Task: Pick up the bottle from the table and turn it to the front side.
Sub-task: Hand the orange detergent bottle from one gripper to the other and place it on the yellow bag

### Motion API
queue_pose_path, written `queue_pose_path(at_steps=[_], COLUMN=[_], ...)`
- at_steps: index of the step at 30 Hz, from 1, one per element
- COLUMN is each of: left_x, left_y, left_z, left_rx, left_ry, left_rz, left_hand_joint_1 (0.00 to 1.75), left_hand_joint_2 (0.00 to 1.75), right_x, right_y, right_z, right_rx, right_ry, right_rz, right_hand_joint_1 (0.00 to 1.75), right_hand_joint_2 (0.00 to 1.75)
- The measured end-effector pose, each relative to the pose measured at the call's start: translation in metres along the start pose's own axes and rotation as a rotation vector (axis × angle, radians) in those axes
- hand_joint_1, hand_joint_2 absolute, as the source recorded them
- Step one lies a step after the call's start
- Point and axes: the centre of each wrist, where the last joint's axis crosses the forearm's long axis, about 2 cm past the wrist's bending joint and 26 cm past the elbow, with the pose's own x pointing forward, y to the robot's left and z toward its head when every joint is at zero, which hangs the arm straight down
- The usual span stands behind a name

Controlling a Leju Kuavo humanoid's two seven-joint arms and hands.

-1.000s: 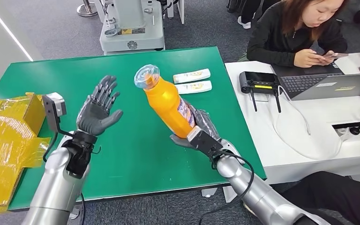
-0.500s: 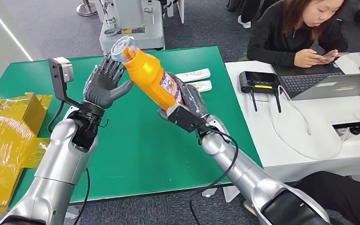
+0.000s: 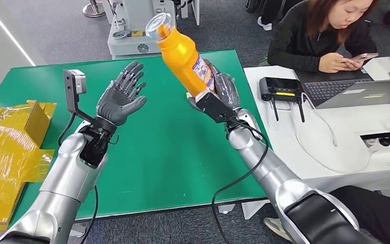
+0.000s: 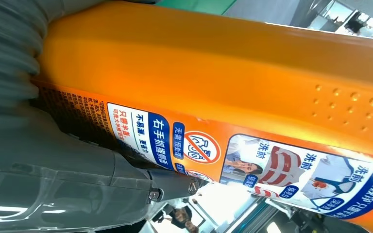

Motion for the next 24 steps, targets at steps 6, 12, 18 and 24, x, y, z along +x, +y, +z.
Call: queue_pose_path(at_steps=[6, 12, 18, 24], left_x=[-0.003, 0.007, 0.015, 0.019], left_y=[0.003, -0.013, -0.031, -0.039], left_z=[0.001, -0.018, -0.036, -0.044], left_rx=[0.021, 0.024, 0.007, -0.005], left_ry=[-0.012, -0.056, -0.072, -0.071], left_rz=[-0.027, 0.006, 0.035, 0.061], left_hand_joint_1=[0.0, 0.0, 0.0, 0.0], left_hand_joint_2=[1.75, 1.75, 1.75, 1.75], right_x=[-0.005, 0.012, 0.032, 0.042], right_y=[0.005, 0.03, 0.055, 0.065], right_z=[0.008, 0.008, 0.006, 0.003], right_rx=[0.004, 0.038, 0.077, 0.106], right_ry=[0.002, -0.004, 0.0, -0.002], right_rz=[-0.024, -0.08, -0.112, -0.124], right_hand_joint_1=[1.75, 1.75, 1.75, 1.75], right_hand_joint_2=[1.75, 1.75, 1.75, 1.75])
